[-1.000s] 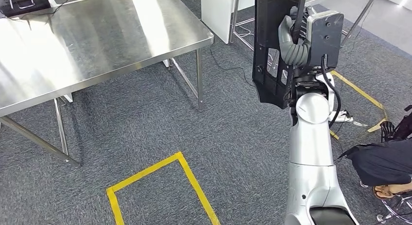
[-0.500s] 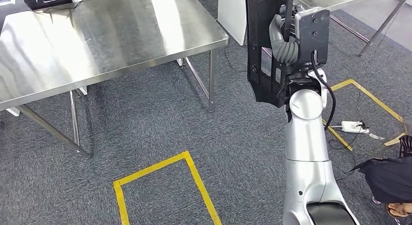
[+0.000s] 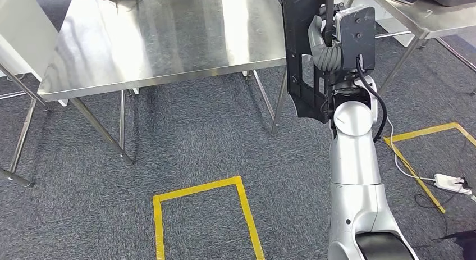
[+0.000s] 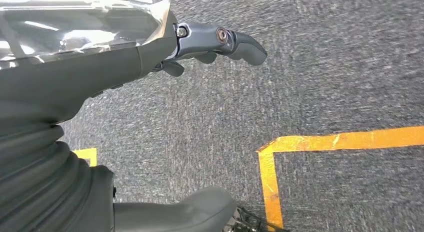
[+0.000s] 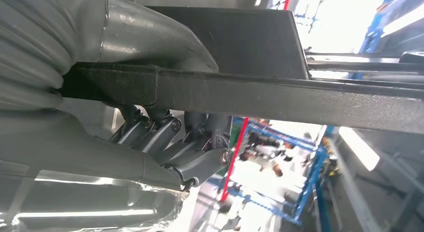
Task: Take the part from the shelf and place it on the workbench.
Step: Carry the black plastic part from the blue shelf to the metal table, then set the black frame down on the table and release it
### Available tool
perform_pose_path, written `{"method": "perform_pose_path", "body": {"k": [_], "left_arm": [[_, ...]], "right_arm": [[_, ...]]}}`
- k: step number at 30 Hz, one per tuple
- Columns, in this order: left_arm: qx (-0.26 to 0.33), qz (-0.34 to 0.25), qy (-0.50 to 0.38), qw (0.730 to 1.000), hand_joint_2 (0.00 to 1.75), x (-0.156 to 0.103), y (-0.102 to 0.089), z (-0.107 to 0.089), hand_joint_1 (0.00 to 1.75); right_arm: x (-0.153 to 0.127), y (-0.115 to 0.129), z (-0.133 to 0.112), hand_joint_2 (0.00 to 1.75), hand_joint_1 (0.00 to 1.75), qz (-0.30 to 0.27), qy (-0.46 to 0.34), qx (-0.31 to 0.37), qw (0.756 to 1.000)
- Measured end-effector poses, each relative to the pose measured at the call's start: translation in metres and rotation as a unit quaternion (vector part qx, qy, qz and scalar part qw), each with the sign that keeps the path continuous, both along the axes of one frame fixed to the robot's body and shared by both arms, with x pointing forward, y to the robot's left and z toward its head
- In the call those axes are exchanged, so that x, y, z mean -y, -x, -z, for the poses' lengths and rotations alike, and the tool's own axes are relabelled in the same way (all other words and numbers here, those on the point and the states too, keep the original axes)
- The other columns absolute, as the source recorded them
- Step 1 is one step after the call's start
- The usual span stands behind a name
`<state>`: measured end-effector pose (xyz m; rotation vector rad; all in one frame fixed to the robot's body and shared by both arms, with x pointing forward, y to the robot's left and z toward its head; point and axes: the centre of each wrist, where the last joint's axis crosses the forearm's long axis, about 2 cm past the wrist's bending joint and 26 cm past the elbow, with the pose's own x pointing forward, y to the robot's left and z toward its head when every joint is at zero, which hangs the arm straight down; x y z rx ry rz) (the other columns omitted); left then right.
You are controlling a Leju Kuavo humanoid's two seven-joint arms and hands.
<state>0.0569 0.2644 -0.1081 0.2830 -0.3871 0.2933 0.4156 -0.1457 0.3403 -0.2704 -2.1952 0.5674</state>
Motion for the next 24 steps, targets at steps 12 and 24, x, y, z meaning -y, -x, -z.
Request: {"method": "perform_pose_path", "body": {"k": [12, 24], "left_arm": [[0.004, -0.004, -0.006, 1.0, 1.75, -0.002, 0.002, 0.0, 0.0], [0.008, -0.021, -0.012, 1.0, 1.75, -0.004, -0.002, 0.0, 0.0]], "right_arm": [[-0.009, 0.001, 0.0, 1.75, 1.75, -0.016, 0.008, -0.01, 1.0], [-0.018, 0.003, -0.002, 1.75, 1.75, -0.024, 0.029, -0.012, 0.999]]}}
